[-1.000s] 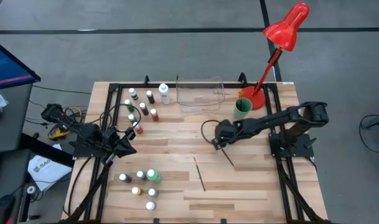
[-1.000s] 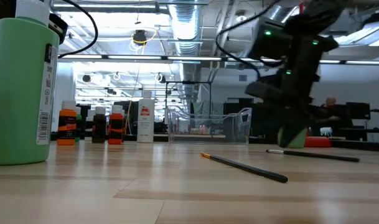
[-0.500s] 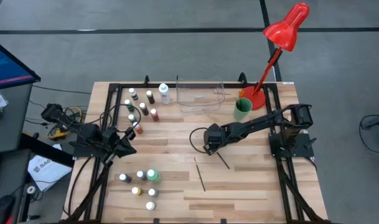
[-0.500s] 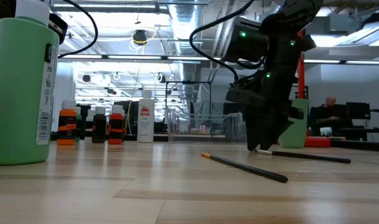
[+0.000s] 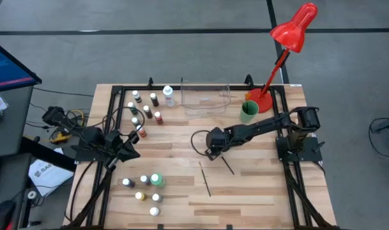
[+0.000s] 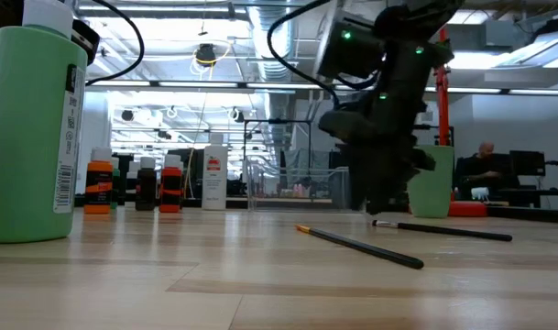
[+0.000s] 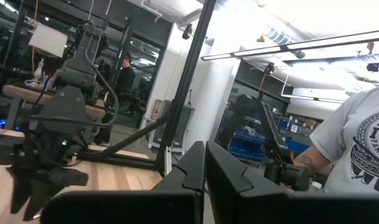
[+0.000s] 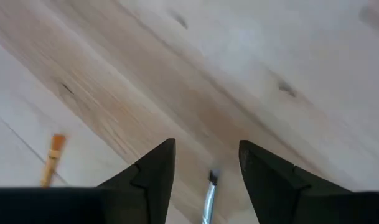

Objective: Pick & Place Paint Supplies
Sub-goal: Put the silver paint brush into the green cup

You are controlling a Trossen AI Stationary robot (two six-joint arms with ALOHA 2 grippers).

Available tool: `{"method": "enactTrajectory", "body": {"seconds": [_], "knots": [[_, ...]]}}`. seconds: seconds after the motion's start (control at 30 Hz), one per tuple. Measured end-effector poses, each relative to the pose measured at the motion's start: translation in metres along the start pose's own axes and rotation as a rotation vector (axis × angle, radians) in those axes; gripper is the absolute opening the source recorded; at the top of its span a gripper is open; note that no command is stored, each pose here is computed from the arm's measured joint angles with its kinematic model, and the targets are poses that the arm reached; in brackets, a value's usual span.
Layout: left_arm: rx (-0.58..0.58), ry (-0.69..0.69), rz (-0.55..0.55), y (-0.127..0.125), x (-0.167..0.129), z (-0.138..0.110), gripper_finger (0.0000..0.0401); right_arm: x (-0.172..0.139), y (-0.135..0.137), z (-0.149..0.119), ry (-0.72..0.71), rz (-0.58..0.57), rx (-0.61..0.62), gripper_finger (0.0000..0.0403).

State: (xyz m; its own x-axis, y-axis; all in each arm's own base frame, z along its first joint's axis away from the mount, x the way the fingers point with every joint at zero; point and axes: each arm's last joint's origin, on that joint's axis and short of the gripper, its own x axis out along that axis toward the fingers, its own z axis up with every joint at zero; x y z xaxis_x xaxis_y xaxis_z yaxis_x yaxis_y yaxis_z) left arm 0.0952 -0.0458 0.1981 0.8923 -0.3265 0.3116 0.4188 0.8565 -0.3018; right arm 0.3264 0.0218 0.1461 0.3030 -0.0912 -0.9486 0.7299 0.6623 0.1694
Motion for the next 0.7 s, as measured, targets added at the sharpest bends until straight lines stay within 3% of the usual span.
{"method": "enactTrajectory", "body": {"seconds": [0.43, 0.53, 0.7], "knots": [[0.0, 0.001, 0.0, 0.0, 0.0, 0.0, 0.0002, 0.021, 0.008, -0.02, 0.033, -0.093, -0.037, 0.015], [0.0, 0.002, 0.001, 0.0, 0.0, 0.0, 0.0002, 0.022, 0.006, -0.021, 0.042, -0.106, -0.01, 0.0122], [0.0, 0.001, 0.0, 0.0, 0.0, 0.0, 0.0002, 0.02, 0.003, -0.022, 0.058, -0.124, -0.004, 0.0038]]}}
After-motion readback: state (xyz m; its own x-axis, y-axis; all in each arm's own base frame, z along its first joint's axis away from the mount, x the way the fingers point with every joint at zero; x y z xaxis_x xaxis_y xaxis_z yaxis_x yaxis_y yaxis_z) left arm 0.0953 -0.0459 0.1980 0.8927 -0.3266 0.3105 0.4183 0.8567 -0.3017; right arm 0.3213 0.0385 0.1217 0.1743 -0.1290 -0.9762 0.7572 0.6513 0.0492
